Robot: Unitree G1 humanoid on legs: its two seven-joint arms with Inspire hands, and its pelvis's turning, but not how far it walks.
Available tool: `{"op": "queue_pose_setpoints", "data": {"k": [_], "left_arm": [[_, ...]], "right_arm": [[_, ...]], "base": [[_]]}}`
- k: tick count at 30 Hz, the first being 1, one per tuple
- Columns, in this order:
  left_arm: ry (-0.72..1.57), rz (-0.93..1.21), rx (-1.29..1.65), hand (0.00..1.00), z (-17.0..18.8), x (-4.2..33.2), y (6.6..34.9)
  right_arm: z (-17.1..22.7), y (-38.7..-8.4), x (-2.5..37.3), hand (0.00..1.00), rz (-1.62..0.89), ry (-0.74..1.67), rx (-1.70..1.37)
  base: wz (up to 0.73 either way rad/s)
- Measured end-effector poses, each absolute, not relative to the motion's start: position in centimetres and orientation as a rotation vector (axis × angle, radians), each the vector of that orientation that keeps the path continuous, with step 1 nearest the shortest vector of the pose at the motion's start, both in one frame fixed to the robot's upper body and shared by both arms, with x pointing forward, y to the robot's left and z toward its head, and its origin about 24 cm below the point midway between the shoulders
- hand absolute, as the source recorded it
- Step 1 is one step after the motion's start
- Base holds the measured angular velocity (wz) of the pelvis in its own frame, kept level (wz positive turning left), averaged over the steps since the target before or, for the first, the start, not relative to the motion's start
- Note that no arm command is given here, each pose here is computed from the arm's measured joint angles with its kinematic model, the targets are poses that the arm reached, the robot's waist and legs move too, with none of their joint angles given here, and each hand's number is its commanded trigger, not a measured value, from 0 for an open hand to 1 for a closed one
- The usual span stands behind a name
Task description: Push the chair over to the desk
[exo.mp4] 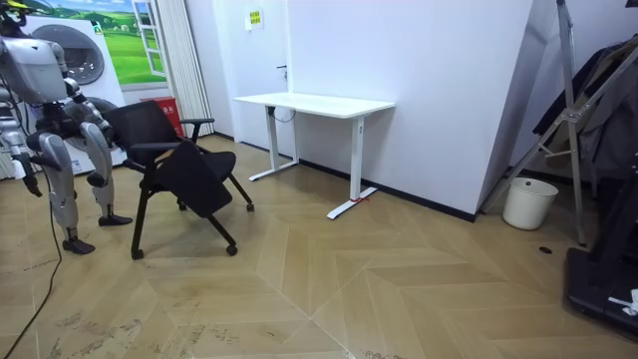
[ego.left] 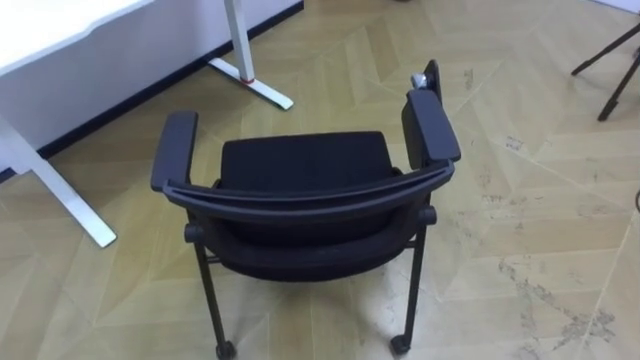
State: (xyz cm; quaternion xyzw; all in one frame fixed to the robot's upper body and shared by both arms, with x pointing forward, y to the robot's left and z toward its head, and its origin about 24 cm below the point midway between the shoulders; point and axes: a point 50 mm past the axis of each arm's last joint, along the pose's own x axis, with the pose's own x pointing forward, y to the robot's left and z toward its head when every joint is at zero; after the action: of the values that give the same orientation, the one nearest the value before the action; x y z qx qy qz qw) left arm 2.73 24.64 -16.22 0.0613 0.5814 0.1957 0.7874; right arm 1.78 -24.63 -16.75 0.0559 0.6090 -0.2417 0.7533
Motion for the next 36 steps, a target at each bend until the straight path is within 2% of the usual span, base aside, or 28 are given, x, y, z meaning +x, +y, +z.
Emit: {"op": "queue_pose_setpoints", "data": {"k": [4,9,14,23,36], "left_arm": [[1.197,0.483,0.344,0.0,-15.2,4.0,26.8],[0.968,0.558,0.608,0.0,-12.1,8.6,29.9],[0.794,0.579,0.794,0.0,-9.6,12.1,31.0],[0.399,0.507,1.092,0.0,-3.5,18.7,29.9],[0.177,0.269,1.289,0.0,-2.2,21.2,24.4]], "right_arm": [[-16.6,-25.4,1.5,0.0,-0.567,1.335,0.105],[-16.3,-26.5,1.6,0.0,-0.561,1.333,0.043],[-16.0,-27.3,1.7,0.0,-0.567,1.319,0.03],[-16.0,-27.2,2.6,0.0,-0.527,1.296,0.051],[-16.1,-26.7,3.0,0.0,-0.506,1.294,0.092]], "base": [[0.0],[0.0],[-0.01],[0.0],[-0.01]]}}
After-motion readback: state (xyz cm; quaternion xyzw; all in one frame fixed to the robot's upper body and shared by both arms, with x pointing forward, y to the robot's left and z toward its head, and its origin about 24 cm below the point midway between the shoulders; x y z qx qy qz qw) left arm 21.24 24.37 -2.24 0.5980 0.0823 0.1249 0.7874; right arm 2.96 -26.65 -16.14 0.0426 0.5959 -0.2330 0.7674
